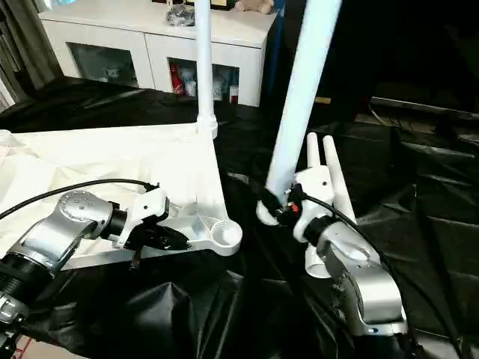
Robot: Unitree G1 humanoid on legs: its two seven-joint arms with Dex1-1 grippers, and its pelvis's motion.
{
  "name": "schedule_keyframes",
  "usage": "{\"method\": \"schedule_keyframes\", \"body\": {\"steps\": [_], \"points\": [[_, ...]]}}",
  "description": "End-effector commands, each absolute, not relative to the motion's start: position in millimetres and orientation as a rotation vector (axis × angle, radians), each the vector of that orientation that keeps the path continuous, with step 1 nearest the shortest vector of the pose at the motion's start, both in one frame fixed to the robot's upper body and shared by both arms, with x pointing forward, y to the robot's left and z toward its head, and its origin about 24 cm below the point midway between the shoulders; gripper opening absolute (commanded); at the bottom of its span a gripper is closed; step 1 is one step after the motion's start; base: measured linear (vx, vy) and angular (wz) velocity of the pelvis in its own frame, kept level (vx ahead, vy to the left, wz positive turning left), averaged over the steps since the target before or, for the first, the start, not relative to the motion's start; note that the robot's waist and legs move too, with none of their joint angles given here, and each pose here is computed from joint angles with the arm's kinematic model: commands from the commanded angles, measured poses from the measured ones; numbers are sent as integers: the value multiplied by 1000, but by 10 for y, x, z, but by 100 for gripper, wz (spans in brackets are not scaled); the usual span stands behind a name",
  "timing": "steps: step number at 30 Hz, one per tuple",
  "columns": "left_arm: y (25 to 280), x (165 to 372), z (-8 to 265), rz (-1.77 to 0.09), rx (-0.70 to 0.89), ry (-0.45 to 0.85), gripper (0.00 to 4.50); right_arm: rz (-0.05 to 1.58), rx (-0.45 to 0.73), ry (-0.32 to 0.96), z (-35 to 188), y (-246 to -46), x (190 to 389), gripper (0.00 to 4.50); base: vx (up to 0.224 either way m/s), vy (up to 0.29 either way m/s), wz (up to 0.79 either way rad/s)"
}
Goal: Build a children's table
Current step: Insert table leg to table base
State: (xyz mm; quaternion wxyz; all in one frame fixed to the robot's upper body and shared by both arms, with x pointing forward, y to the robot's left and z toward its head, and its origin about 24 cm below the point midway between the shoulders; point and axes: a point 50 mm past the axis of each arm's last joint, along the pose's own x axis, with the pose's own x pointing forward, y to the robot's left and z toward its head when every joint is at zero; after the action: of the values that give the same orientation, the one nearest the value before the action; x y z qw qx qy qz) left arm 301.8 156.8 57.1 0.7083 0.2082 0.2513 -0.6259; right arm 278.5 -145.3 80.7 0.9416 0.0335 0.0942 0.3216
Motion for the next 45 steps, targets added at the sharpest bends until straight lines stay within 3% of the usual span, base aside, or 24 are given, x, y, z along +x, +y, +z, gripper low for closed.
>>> {"method": "schedule_keyframes", "body": {"steps": [1,7,8,9,15,24,33,45], "points": [[1595,2996,509,-1388,503,605,0,726,90,214,819,-1363,2806,190,0,0,0],[1479,2964,542,-1411,510,563,0,810,88,208,878,-1200,2909,190,0,0,0],[1415,2965,547,-1405,486,536,46,839,81,205,903,-1129,2957,190,0,0,0],[1395,2975,546,-1396,476,524,58,845,78,205,907,-1108,2974,190,0,0,0],[1407,3010,479,-1375,507,534,90,872,79,213,896,-1029,3016,190,0,0,0],[1488,3044,489,-1347,508,555,90,892,84,217,877,-988,3036,190,0,0,0],[1526,3021,464,-1373,483,582,13,904,62,272,765,-1013,2998,190,0,0,0],[1520,3002,477,-1331,390,503,0,938,27,332,705,-1042,2945,190,0,0,0]]}}
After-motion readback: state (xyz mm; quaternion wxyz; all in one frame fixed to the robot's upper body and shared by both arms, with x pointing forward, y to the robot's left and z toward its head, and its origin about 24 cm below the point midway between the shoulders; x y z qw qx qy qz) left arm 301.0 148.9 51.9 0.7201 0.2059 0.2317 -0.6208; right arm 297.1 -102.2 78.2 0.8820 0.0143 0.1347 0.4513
